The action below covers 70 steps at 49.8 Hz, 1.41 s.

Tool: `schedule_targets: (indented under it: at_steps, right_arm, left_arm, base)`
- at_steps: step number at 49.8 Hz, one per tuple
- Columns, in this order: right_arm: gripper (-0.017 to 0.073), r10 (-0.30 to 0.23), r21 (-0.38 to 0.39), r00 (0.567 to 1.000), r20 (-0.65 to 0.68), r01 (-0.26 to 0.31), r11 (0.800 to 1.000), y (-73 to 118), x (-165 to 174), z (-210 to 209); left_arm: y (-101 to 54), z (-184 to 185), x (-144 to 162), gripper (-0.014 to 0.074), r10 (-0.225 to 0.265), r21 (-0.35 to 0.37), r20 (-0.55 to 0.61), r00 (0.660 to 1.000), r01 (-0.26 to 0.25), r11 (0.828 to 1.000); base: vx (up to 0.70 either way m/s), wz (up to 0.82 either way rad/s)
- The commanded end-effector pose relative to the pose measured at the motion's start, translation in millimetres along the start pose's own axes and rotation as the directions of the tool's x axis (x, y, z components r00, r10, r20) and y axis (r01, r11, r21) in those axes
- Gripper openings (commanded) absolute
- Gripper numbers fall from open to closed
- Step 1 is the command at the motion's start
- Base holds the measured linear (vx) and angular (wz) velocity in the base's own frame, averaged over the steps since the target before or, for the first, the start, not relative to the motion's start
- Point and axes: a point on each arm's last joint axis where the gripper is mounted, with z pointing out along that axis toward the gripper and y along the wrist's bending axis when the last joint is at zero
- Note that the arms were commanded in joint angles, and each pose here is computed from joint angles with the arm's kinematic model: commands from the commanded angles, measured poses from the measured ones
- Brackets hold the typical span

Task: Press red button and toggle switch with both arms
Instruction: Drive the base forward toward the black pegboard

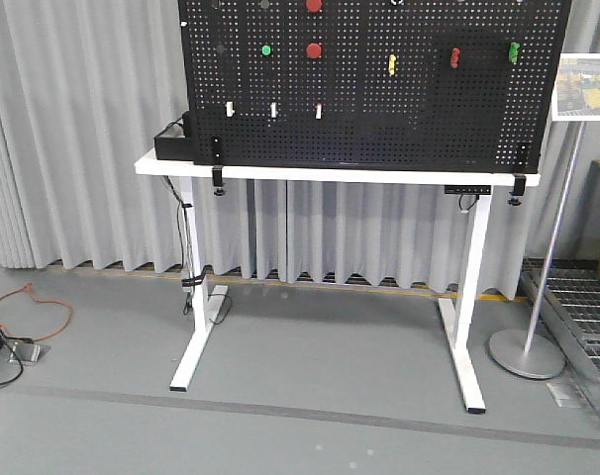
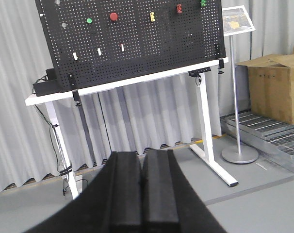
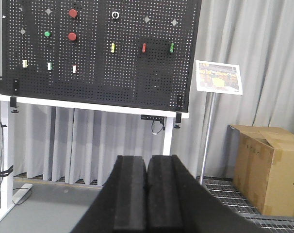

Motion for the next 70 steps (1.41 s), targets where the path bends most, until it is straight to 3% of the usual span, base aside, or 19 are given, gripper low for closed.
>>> schedule_targets:
  at_steps: [1,70]
  right_arm:
    - [-0.0003,-0.015,0.043,0.996,0.086,0.011,0.999,-3.2,-5.2,-1.8]
    - [-0.0003,-0.015,0.043,0.996,0.087,0.011,0.999,-3.3,-5.3,-1.8]
  left_arm:
    - [0.8,-1.0,0.6,0.0002,-0.016,-0.018,0.071,0.997,0.018,1.000]
    - [0.7,-1.0,0.6,0.0002,-0.017,-0.017,0.071,0.997,0.018,1.000]
  base:
    - [0.00,0.00]
    - [0.05,-0.03]
